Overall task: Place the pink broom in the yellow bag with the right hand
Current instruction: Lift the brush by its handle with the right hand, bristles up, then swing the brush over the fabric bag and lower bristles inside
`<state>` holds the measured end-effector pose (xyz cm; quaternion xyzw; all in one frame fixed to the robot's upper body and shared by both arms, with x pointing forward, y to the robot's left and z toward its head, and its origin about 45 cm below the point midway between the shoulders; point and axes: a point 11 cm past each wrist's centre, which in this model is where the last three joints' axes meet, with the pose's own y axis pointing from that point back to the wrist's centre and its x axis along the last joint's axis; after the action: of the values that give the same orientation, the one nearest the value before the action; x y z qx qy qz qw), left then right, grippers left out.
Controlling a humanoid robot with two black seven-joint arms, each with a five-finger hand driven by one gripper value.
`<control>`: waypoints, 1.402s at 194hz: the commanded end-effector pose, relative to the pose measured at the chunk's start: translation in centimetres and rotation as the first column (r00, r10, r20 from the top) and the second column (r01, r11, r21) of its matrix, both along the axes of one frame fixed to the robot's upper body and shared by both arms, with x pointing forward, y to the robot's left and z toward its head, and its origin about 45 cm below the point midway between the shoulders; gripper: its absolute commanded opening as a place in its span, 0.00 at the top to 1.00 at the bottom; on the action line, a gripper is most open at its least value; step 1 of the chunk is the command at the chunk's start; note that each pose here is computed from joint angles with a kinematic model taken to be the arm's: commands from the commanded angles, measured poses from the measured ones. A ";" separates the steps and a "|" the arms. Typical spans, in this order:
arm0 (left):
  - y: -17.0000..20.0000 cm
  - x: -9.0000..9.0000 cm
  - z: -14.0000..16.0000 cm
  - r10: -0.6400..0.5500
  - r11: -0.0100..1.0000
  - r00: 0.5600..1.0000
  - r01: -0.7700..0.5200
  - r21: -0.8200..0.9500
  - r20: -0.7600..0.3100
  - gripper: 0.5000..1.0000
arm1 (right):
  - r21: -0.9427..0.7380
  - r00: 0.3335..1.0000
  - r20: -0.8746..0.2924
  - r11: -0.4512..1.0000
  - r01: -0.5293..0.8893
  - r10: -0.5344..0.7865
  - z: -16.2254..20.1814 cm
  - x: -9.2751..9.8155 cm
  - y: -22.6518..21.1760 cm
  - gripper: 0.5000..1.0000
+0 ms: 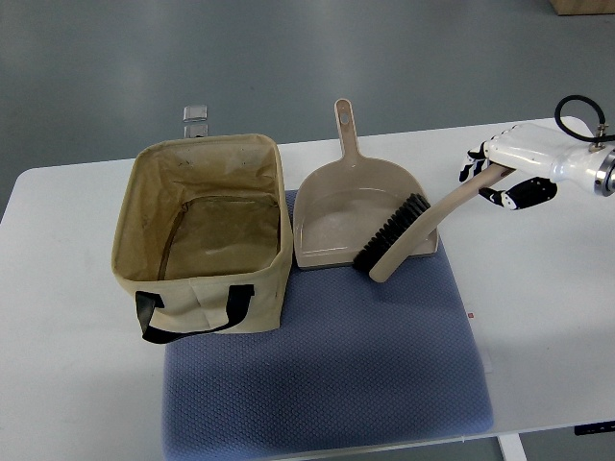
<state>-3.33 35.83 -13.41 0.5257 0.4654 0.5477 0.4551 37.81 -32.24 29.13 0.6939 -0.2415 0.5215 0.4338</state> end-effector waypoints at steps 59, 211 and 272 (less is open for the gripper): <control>0.0 0.0 0.0 0.000 1.000 1.000 0.000 0.000 0.000 0.00 | 0.097 0.986 0.160 0.995 0.037 -0.052 9.6 2.5 -0.7 1.00; 0.0 0.0 0.0 0.000 1.000 1.000 0.000 0.000 0.000 0.00 | 0.145 0.938 0.208 0.940 -0.309 0.277 14.4 4.2 15.8 1.00; 0.0 0.0 0.0 0.000 1.000 1.000 0.000 0.000 0.000 0.00 | 0.139 0.918 0.170 0.913 -0.383 0.359 11.7 3.6 19.9 0.78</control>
<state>-3.33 35.83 -13.41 0.5257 0.4654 0.5476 0.4551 41.44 -13.03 41.22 0.7196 -0.1796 0.6205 0.2545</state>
